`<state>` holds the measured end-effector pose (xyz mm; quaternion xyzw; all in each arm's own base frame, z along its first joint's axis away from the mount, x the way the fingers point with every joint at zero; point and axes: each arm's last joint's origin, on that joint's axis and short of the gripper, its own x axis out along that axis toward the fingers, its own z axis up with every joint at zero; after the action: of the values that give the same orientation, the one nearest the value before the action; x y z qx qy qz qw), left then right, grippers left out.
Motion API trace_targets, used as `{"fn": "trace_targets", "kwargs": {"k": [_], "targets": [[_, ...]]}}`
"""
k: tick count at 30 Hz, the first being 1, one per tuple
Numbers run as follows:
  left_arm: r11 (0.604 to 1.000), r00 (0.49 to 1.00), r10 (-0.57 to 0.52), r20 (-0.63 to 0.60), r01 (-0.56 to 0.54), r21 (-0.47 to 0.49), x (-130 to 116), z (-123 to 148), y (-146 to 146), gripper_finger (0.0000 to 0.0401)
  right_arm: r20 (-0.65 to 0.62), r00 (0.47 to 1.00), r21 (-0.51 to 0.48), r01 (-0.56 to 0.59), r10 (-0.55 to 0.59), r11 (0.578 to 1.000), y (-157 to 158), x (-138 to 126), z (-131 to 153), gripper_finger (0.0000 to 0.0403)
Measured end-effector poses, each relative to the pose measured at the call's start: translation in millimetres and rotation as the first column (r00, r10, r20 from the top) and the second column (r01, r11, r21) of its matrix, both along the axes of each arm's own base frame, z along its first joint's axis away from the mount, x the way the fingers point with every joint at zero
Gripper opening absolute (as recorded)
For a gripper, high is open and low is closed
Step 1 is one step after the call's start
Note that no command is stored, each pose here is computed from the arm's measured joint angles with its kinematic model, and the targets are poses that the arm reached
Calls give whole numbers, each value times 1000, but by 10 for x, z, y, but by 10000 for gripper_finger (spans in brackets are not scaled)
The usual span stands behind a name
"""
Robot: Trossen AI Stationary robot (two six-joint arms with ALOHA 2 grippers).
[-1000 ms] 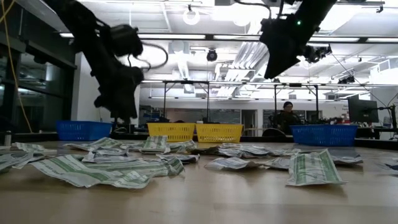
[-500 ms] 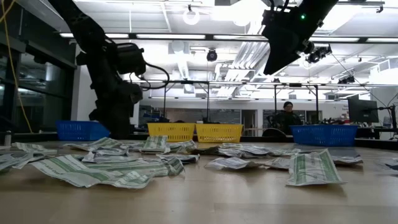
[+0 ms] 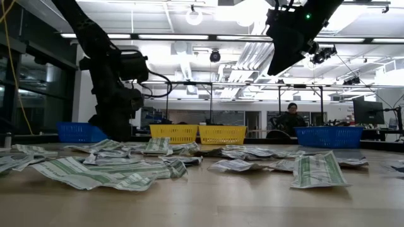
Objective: Pick & Place First Aid Supplies
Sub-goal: Put the black towelette pack into the right blue bin
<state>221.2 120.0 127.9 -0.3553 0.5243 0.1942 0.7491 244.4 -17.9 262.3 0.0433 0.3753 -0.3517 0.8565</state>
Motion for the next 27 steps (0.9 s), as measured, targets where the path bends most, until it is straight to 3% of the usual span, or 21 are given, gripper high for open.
{"fn": "trace_targets", "kwargs": {"k": [9, 27], "targets": [[996, 998, 13, 60, -8, -88, -27, -75, 118, 177, -1, 1000, -17, -23, 23, 1000, 79, 2, 2, 108], [987, 997, -7, 71, 18, -160, -40, -85, 81, 177, -15, 999, -25, -44, 43, 999, 99, 0, 0, 108]]}}
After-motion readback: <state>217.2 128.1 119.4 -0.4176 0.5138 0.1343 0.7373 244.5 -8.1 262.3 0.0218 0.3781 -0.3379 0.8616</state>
